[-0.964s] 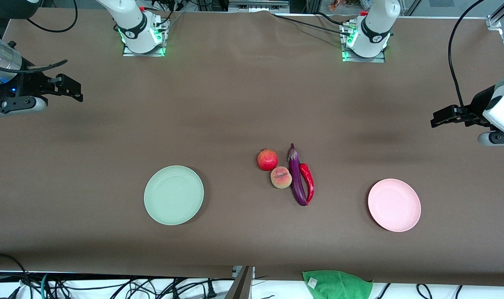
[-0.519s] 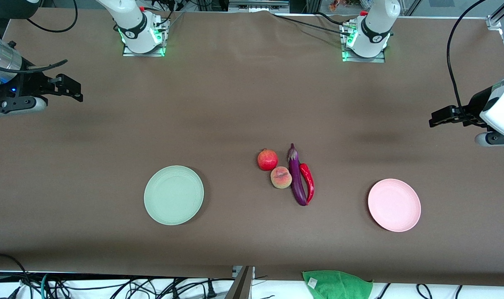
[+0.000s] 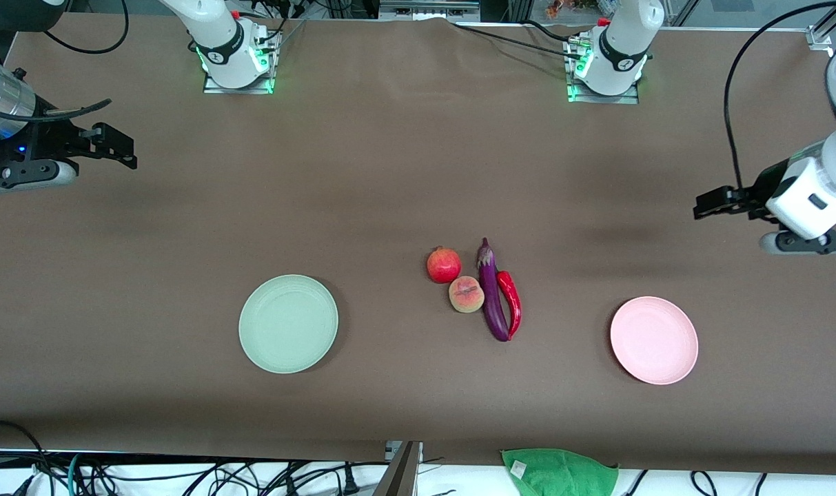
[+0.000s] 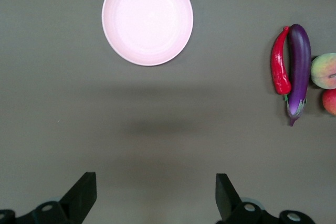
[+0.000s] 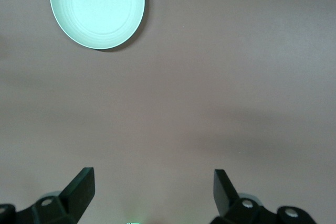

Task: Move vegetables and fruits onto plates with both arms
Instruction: 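Reach the left gripper toward the red chili pepper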

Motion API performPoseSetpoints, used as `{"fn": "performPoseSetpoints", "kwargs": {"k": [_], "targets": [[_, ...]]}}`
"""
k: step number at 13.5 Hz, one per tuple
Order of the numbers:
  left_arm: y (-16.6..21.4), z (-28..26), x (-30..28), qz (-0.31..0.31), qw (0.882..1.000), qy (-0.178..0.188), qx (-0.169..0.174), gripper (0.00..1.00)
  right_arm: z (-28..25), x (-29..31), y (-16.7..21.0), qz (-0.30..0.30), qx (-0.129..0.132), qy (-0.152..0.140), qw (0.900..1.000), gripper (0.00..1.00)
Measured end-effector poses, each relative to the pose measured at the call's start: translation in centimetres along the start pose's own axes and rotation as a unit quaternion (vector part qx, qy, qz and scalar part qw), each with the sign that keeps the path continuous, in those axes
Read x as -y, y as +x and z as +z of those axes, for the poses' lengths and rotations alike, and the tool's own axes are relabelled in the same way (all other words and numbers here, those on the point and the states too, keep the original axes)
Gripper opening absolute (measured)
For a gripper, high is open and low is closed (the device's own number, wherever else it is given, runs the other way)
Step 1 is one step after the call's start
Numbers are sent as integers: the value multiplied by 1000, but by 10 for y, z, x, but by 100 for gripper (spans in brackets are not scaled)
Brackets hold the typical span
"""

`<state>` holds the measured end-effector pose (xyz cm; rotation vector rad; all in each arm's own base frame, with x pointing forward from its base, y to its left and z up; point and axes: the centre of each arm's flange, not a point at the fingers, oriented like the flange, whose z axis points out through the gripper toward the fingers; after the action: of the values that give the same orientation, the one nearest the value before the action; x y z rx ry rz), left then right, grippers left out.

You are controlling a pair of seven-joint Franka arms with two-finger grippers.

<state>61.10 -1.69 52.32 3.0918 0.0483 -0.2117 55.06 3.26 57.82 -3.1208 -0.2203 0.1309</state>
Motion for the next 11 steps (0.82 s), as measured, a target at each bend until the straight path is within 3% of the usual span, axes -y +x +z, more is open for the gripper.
{"fn": "performPoseSetpoints", "kwargs": {"k": [5,11], "targets": [[32,49,-36,12,1000,-5,-10,100,0,0,0,0,0,0,1000,100],[75,142,-112,-29,998,-31,-40,100,0,0,0,0,1,0,1000,100]]}}
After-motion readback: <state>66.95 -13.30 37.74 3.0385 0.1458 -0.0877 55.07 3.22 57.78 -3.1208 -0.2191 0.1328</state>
